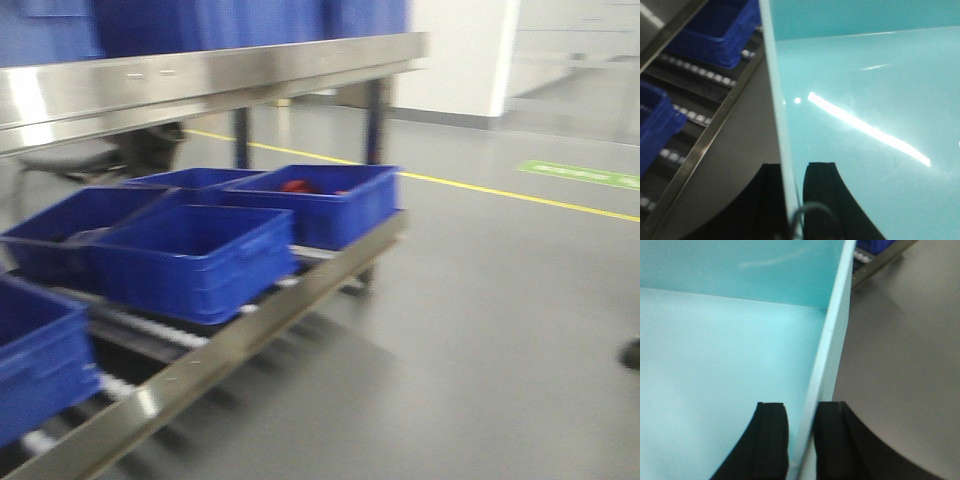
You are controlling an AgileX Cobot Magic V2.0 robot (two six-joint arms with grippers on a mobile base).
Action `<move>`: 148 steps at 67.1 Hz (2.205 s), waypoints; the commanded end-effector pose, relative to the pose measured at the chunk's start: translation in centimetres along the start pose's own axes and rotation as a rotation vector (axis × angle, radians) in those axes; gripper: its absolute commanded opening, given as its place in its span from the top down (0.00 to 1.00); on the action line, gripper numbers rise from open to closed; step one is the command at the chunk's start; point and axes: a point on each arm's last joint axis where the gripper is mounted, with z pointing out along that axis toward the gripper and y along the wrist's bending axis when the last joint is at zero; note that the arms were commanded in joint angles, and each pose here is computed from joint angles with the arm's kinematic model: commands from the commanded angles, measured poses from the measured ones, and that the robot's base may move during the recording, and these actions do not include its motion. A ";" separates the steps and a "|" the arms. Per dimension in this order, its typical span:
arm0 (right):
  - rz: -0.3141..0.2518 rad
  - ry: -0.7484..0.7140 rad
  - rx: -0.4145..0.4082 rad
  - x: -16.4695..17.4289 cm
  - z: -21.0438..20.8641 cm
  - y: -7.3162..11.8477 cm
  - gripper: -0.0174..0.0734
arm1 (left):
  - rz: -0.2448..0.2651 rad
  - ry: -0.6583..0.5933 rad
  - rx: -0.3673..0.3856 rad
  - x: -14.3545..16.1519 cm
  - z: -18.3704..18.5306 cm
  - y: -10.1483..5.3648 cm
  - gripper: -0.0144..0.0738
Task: Fetch blue bin and place on conveyor start
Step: 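Hold the bin in both grippers while the base backs away from the shelf, then carry the bin in both grippers while driving toward the red conveyor table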
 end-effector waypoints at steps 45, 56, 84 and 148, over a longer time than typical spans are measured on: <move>-0.009 -0.060 0.001 -0.6 -0.5 0.1 0.98 | 0.006 -0.147 0.050 -1.2 -1.2 -0.7 0.96; -0.009 -0.060 0.001 -0.6 -0.5 0.1 0.98 | 0.004 -0.232 0.063 -1.9 -1.3 -0.8 0.96; -0.009 -0.060 0.001 -0.6 -0.5 0.1 0.98 | 0.001 -0.448 0.096 -3.8 -2.0 -1.1 0.96; -0.009 -0.060 0.001 -0.6 -0.5 0.1 0.98 | 0.000 -0.530 0.108 -4.4 -2.3 -1.2 0.96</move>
